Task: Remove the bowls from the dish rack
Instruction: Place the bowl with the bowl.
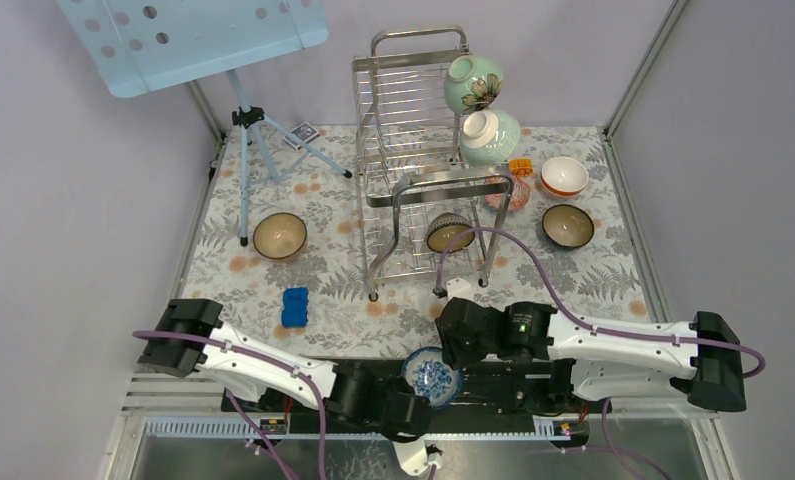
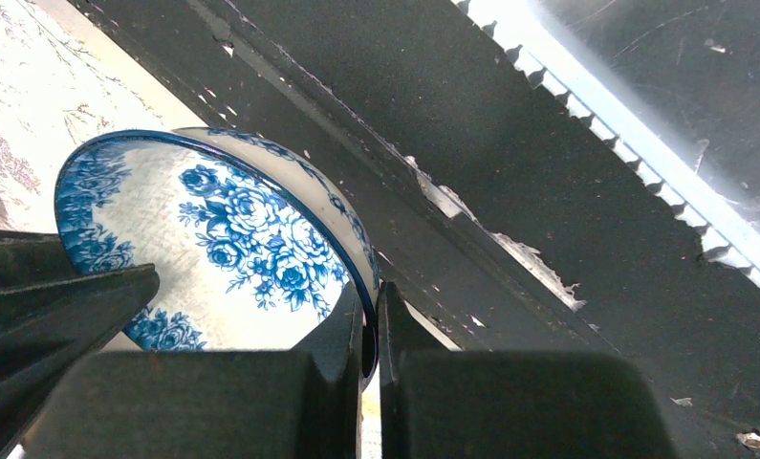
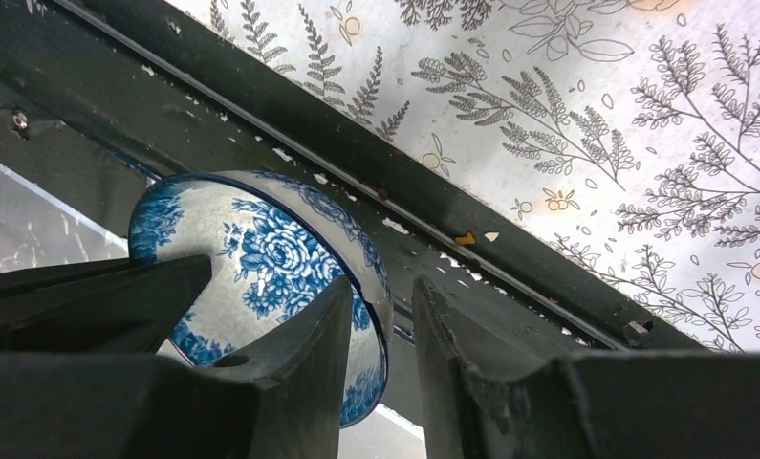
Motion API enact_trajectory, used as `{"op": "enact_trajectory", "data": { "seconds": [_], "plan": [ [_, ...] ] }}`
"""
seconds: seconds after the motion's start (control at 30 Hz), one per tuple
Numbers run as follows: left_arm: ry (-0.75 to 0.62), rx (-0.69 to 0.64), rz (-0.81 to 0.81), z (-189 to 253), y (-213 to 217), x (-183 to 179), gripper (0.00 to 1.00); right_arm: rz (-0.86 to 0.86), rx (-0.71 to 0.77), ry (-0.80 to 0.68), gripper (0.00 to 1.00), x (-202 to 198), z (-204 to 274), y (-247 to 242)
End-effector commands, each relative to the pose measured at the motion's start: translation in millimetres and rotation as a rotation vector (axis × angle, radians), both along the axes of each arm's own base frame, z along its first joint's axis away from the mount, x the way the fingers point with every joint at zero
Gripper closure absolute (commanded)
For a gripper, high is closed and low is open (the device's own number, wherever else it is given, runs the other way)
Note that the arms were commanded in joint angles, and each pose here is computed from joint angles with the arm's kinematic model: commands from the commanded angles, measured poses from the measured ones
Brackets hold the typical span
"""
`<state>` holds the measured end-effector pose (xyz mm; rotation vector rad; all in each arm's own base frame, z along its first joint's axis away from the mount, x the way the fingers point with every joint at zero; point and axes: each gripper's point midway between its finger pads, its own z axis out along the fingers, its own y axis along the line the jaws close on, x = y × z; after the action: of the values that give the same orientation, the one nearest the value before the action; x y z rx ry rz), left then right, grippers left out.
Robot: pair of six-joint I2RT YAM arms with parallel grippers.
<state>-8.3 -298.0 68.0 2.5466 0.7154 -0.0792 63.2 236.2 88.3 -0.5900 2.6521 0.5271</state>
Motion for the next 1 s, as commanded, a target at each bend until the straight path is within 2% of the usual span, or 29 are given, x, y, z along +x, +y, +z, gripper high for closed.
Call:
{"op": "enact_trajectory", "data": {
  "seconds": [0.0, 0.13, 0.37, 0.43, 0.53, 0.57, 0.6, 0.63, 0.7, 0.73, 0.77, 0.97],
  "plan": [
    [0.048, -0.128, 0.019, 36, -22, -6, 1.00, -0.019, 0.009, -0.019, 0.64, 0, -2, 5],
    [0.069, -0.140, 0.023, 41, -26, -9, 1.00, -0.013, -0.021, -0.022, 0.64, -2, -6, 2],
    [0.084, -0.142, 0.037, 44, -28, -11, 1.00, -0.023, -0.032, -0.043, 0.83, -2, -6, -1],
    [0.095, -0.143, 0.053, 44, -29, -12, 1.00, -0.039, -0.033, -0.055, 0.97, 1, -4, -3],
    [0.146, -0.130, 0.091, 46, -31, -19, 1.00, -0.088, -0.038, -0.084, 1.00, 7, 2, -10],
    [0.162, -0.132, 0.110, 47, -32, -21, 0.94, -0.103, -0.032, -0.092, 1.00, 9, 5, -12],
    [0.175, -0.134, 0.124, 48, -34, -22, 0.80, -0.121, -0.024, -0.103, 1.00, 11, 8, -14],
    [0.185, -0.139, 0.139, 50, -35, -23, 0.62, -0.135, -0.019, -0.115, 1.00, 13, 11, -16],
    [0.196, -0.156, 0.163, 54, -36, -23, 0.35, -0.158, -0.014, -0.140, 1.00, 18, 17, -22],
    [0.198, -0.174, 0.177, 57, -37, -22, 0.10, -0.166, -0.014, -0.150, 1.00, 19, 20, -25],
    [0.196, -0.196, 0.196, 61, -37, -20, 0.02, -0.176, -0.017, -0.161, 1.00, 21, 23, -28],
    [0.180, -0.309, 0.333, 81, -30, -1, 0.01, -0.250, -0.070, -0.237, 1.00, 34, 32, -51]
  ]
}}
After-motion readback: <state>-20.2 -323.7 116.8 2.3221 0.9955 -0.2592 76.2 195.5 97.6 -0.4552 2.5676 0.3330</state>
